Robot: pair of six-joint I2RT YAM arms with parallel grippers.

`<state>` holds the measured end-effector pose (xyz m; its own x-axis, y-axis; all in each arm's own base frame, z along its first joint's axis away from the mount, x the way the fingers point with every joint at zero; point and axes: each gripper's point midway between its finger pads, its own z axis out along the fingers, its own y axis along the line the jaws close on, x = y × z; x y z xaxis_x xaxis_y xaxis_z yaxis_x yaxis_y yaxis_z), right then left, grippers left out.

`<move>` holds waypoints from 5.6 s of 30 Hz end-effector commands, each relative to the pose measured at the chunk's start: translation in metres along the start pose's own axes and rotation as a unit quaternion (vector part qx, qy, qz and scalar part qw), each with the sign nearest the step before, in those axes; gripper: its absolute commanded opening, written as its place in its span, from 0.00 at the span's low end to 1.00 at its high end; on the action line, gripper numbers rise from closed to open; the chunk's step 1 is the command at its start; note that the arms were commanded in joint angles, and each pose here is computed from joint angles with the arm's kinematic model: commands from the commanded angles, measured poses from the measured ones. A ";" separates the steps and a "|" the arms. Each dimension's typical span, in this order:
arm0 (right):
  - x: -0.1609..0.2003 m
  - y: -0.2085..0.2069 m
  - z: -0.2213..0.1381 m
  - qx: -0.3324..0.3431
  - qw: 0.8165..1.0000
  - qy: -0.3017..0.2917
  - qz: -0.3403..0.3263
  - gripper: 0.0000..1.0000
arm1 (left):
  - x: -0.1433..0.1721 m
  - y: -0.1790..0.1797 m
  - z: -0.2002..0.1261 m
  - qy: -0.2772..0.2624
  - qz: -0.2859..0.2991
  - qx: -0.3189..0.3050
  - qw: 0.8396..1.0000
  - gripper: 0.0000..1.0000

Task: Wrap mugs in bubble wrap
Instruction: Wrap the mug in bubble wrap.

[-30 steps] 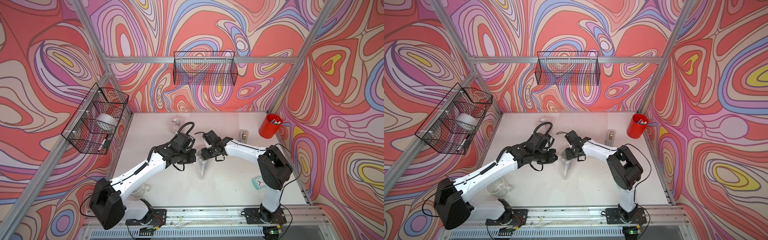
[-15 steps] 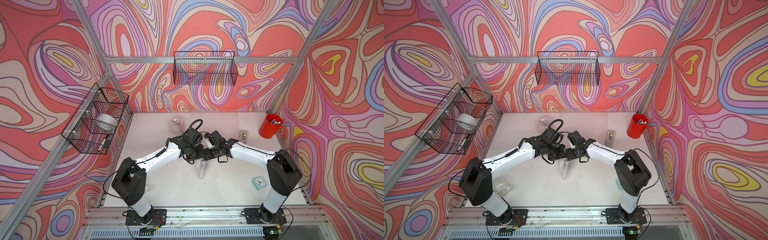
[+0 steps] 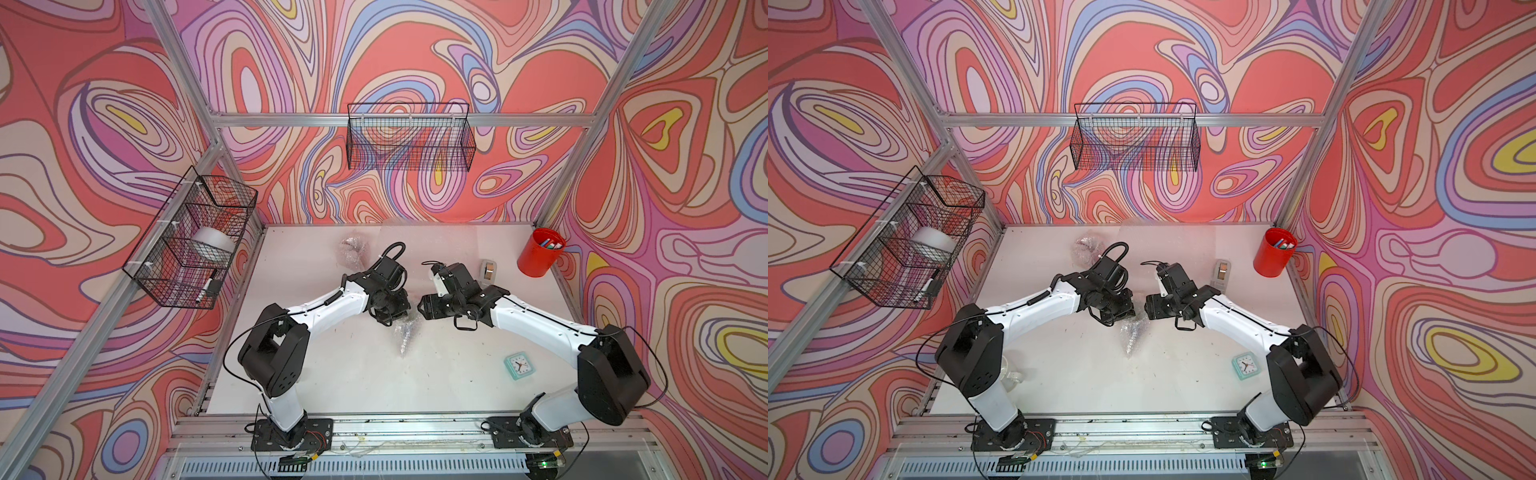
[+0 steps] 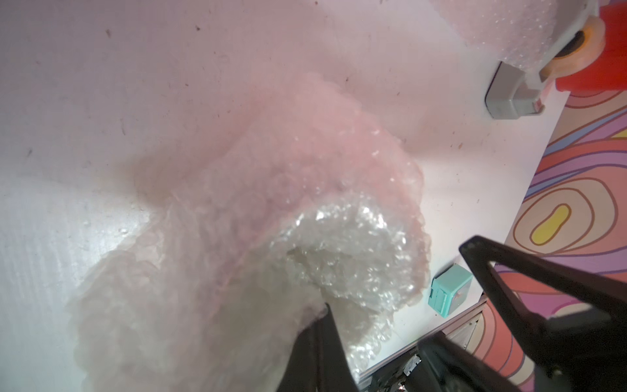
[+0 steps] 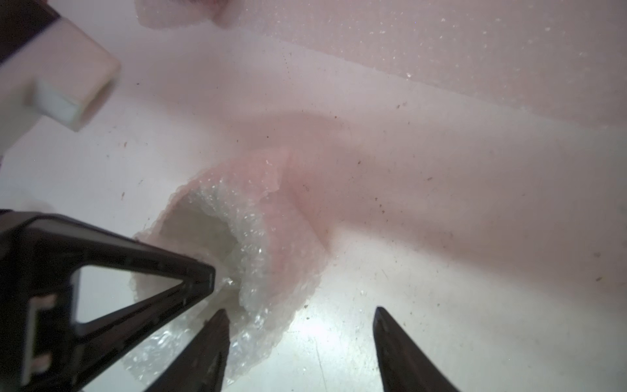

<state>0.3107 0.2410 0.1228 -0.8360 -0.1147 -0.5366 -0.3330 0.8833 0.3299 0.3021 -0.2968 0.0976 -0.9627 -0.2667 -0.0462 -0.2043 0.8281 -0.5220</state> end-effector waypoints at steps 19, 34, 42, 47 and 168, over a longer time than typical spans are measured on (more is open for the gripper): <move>0.030 0.044 0.013 -0.177 0.980 -0.026 0.085 0.78 | -0.002 0.022 0.023 0.009 -0.092 -0.031 0.995 0.00; 0.035 0.044 0.032 -0.210 0.962 -0.062 0.166 0.76 | -0.002 0.022 0.025 0.008 -0.115 -0.023 0.993 0.00; 0.037 0.047 0.028 -0.230 0.955 -0.074 0.173 0.78 | -0.002 0.022 0.026 0.009 -0.115 -0.024 0.993 0.00; 0.037 0.052 0.032 -0.241 0.952 -0.070 0.176 0.79 | -0.002 0.022 0.027 0.011 -0.117 -0.024 0.993 0.00; 0.057 0.015 0.019 0.062 0.994 -0.080 0.046 0.01 | 0.008 0.113 0.049 0.064 0.012 -0.115 0.991 0.57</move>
<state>0.2574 0.2807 0.0881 -0.7689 -0.0310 -0.6387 -0.2788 0.9152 0.2912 0.3140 -0.2639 0.0417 -0.9757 -0.2165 -0.0352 -0.1694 0.8458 -0.5058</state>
